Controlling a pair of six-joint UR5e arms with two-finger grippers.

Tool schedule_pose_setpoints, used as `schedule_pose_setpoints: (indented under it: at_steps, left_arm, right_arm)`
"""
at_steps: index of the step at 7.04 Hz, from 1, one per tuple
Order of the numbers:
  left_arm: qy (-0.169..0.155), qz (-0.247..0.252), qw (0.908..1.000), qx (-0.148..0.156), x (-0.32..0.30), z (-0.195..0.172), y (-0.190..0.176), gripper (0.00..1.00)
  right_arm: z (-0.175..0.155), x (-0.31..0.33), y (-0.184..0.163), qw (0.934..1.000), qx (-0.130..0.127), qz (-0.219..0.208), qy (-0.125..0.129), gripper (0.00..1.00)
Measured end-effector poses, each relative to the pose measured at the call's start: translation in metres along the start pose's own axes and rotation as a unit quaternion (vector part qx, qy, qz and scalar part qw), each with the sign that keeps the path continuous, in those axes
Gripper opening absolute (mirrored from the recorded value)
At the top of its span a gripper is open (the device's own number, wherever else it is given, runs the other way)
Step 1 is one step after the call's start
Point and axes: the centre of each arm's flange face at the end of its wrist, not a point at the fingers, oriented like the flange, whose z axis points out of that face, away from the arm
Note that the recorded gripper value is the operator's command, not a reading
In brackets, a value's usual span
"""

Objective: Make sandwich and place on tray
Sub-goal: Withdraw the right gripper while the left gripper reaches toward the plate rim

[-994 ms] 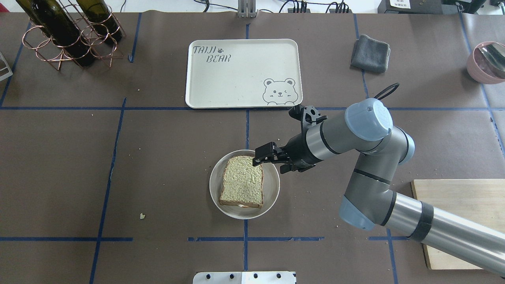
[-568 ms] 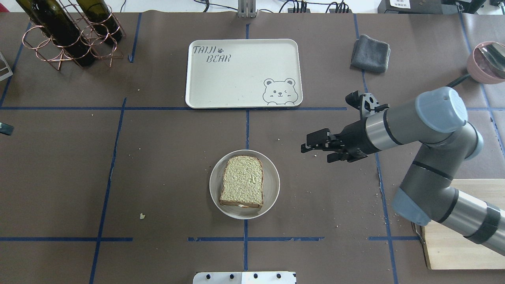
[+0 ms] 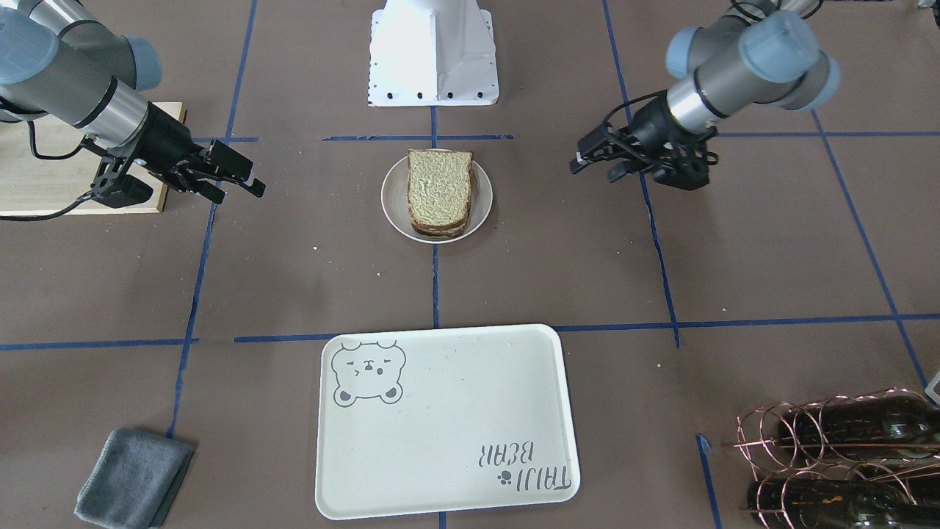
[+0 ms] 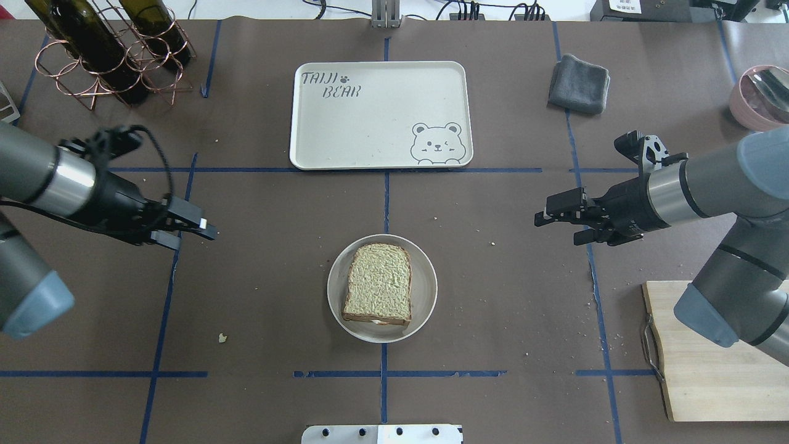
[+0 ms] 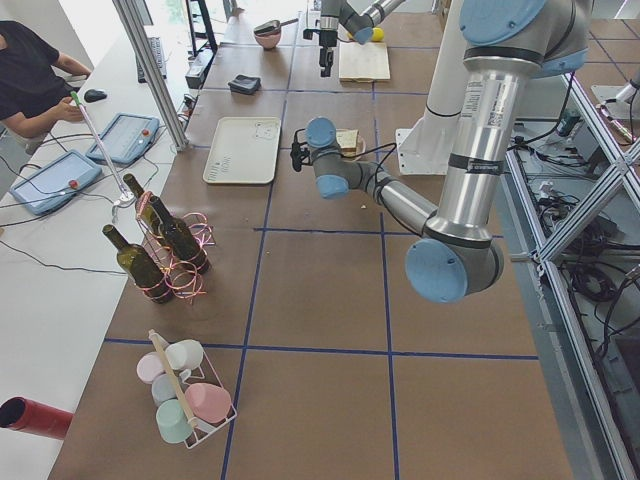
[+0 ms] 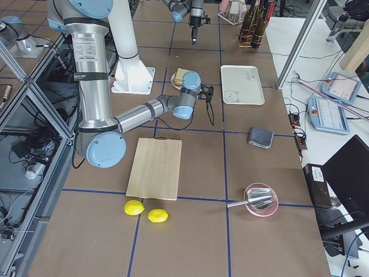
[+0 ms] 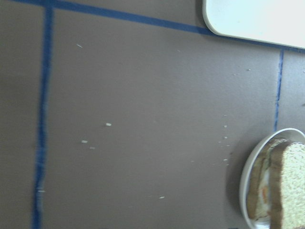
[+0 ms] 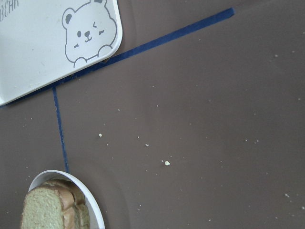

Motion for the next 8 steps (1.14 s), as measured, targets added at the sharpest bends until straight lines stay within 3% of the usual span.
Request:
schedule_pose_setpoints:
  at_steps: [2, 3, 4, 5, 8]
  left_arm:
    - [-0.002, -0.012, 0.9997, 0.023, 0.034, 0.063, 0.022, 0.57]
    - [-0.006, -0.015, 0.9995, 0.028, 0.040, 0.086, 0.034, 0.55]
    - [-0.010, -0.014, 0.9994, 0.030, 0.043, 0.104, 0.047, 0.46]
    - [-0.013, -0.013, 0.9993, 0.032, 0.044, 0.114, 0.053, 0.39]
    - [-0.019, -0.013, 0.9993, 0.028, 0.044, 0.128, 0.061, 0.30]
  right_arm:
    - [-0.003, 0.008, -0.002, 1.0000, 0.004, 0.005, 0.004, 1.00]
    - [-0.002, 0.009, -0.003, 1.0000, 0.006, 0.006, 0.006, 1.00]
    - [-0.001, 0.010, -0.004, 0.9999, 0.007, 0.006, 0.007, 1.00]
    - [0.000, 0.011, -0.004, 0.9999, 0.008, 0.007, 0.008, 1.00]
    - [0.001, 0.013, -0.004, 0.9999, 0.008, 0.008, 0.009, 1.00]
